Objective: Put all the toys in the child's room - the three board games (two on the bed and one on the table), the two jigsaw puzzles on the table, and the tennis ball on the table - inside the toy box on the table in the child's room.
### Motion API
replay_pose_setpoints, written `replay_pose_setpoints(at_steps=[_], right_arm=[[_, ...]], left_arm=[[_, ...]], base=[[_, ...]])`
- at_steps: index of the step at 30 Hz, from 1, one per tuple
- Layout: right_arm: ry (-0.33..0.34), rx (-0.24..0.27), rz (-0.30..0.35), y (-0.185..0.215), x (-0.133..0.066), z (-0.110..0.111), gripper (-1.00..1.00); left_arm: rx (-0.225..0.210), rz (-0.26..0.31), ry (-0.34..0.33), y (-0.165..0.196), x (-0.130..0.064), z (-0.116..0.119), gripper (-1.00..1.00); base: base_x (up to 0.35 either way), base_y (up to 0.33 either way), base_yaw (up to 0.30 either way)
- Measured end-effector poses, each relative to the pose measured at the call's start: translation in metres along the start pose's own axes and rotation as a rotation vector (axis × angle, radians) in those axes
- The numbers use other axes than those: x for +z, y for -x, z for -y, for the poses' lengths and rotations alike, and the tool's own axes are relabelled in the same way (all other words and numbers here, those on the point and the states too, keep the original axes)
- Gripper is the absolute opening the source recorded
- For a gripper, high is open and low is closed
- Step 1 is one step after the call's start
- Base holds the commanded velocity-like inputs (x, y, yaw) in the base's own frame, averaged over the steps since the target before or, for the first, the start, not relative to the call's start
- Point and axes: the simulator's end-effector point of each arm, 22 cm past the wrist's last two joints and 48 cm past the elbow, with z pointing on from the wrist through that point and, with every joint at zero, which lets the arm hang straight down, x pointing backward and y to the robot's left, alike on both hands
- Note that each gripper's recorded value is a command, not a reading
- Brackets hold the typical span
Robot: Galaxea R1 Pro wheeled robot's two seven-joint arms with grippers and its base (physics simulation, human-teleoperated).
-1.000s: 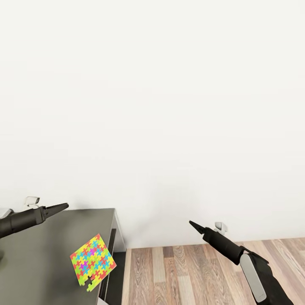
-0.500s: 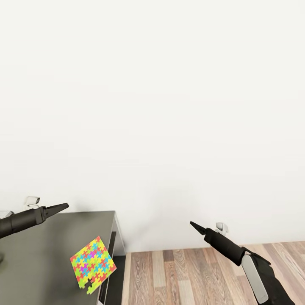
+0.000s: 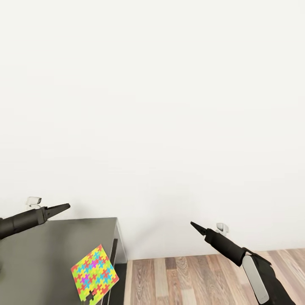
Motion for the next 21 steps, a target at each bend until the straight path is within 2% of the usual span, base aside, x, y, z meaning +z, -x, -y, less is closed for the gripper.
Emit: replay_pose_setpoints(at_steps=[13, 21], right_arm=[[0.012, -0.015, 0.013, 0.0065, -0.0012, -0.0083, 1.0], [0.015, -0.013, 0.013, 0.0059, -0.0006, -0.0097, 1.0]], left_arm=[[0.014, 0.01, -0.005, 0.0059, -0.0021, 0.0064, 1.0], [0.015, 0.011, -0.005, 0.0061, -0.0024, 0.0063, 1.0]], base=[[0.124, 0.079, 0.009], [0.026, 0.014, 0.002]])
